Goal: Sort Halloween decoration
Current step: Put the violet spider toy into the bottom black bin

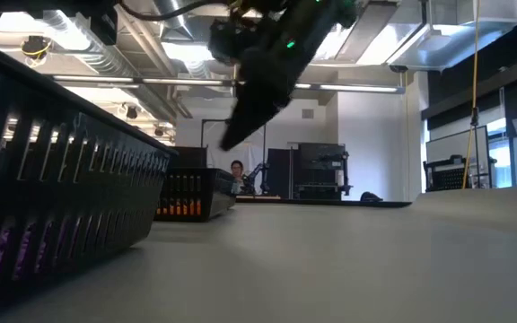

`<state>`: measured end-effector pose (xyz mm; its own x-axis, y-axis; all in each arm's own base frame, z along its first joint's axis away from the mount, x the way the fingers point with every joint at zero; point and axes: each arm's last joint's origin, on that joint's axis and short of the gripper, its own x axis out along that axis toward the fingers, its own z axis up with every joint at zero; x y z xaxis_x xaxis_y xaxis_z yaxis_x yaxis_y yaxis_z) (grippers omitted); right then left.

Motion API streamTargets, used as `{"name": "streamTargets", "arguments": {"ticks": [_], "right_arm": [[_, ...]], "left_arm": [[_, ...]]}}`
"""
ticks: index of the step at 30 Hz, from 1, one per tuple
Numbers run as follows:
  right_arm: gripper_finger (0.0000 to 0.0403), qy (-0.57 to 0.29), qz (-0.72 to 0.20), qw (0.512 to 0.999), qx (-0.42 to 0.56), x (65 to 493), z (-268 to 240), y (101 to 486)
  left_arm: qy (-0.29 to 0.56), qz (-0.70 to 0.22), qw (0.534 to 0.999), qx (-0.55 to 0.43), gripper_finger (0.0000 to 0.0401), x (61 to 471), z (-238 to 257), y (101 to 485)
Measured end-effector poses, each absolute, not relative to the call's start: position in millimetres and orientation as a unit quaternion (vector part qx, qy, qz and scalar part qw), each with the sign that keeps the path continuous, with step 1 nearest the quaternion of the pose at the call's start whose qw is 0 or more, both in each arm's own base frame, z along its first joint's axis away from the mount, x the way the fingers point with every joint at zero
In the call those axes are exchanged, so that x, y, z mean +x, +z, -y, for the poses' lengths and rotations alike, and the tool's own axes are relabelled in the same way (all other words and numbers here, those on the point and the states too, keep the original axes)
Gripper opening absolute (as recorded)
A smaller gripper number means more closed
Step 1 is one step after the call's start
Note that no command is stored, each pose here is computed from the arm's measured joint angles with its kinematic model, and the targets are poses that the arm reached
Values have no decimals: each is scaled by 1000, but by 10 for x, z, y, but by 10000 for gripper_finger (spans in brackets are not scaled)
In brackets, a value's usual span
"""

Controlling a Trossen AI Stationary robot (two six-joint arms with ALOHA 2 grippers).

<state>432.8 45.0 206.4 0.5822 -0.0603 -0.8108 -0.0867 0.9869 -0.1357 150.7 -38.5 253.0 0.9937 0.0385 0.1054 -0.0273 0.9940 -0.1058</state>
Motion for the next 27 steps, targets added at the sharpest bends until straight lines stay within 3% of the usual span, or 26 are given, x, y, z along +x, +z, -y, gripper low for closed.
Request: {"name": "streamTargets", "arguments": {"ticks": [7,15,21,27], "right_arm": [[154,24,-553,826,-108,3769,-1010,2318],[105,52,-528,843,-88,2870,-1617,2468],[97,70,-501,862,-10,2269,-1902,2213],[98,82,-494,864,50,1941,-2114,1782]], "left_arm": [[17,54,997,-52,0,1507,385,2531],[16,54,997,-52,0,1507,385,2531],[16,54,997,-52,0,1507,385,2530],[16,54,997,-52,0,1507,385,2530]]}}
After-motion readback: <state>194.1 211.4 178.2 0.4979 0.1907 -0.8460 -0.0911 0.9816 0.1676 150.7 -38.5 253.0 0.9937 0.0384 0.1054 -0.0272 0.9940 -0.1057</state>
